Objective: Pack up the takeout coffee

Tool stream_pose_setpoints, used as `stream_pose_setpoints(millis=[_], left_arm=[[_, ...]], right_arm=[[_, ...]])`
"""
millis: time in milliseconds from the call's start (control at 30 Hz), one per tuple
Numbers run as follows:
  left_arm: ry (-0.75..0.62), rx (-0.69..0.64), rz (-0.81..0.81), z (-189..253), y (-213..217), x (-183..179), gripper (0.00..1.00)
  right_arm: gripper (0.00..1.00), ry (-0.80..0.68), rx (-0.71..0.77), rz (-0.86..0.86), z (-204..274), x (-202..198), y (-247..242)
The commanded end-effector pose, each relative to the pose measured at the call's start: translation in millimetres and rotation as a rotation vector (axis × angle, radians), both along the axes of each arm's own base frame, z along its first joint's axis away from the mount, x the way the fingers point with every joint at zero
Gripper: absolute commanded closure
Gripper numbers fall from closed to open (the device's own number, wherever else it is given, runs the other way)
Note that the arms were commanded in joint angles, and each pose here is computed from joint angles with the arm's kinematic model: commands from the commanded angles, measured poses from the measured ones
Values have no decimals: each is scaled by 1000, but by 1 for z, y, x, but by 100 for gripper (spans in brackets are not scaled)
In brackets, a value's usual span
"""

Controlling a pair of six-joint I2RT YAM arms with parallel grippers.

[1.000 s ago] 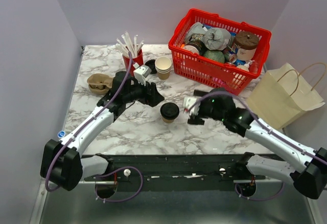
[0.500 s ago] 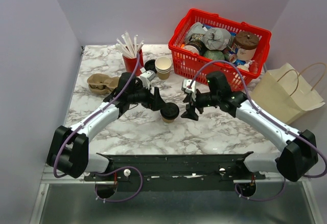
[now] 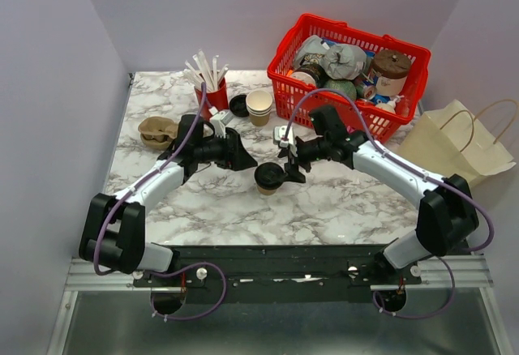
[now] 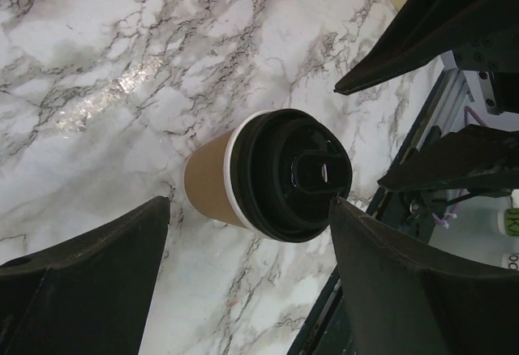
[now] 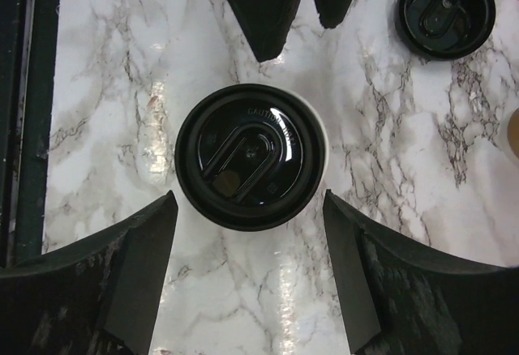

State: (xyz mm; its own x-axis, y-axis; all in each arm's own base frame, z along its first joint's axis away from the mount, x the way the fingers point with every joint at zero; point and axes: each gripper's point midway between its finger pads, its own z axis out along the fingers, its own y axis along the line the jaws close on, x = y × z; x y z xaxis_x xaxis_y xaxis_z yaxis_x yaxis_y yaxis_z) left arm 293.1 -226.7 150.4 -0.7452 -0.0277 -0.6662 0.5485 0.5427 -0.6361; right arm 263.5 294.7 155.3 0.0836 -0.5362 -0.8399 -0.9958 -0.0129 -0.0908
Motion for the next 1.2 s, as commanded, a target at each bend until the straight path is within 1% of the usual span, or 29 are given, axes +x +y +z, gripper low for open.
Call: stream_pose_setpoints(millis=[0, 100, 300, 533, 833, 1167], left_arm=[[92, -99, 8, -2, -1, -3, 14], [99, -140, 28, -1, 1, 0, 14], [117, -145, 40, -4, 4, 3, 14], [128, -150, 48, -5, 4, 6, 14], [145, -149, 50, -11, 5, 7, 15], [154, -150, 54, -14, 5, 7, 15]], right_arm=[[18, -75, 14, 94, 3, 2, 11], [17, -104, 3, 134, -2, -3, 15], [16, -126, -20, 170, -11, -8, 21], [16, -116, -49, 140, -17, 4, 25], [17, -109, -52, 129, -18, 13, 31], [19, -103, -57, 133, -21, 13, 34]])
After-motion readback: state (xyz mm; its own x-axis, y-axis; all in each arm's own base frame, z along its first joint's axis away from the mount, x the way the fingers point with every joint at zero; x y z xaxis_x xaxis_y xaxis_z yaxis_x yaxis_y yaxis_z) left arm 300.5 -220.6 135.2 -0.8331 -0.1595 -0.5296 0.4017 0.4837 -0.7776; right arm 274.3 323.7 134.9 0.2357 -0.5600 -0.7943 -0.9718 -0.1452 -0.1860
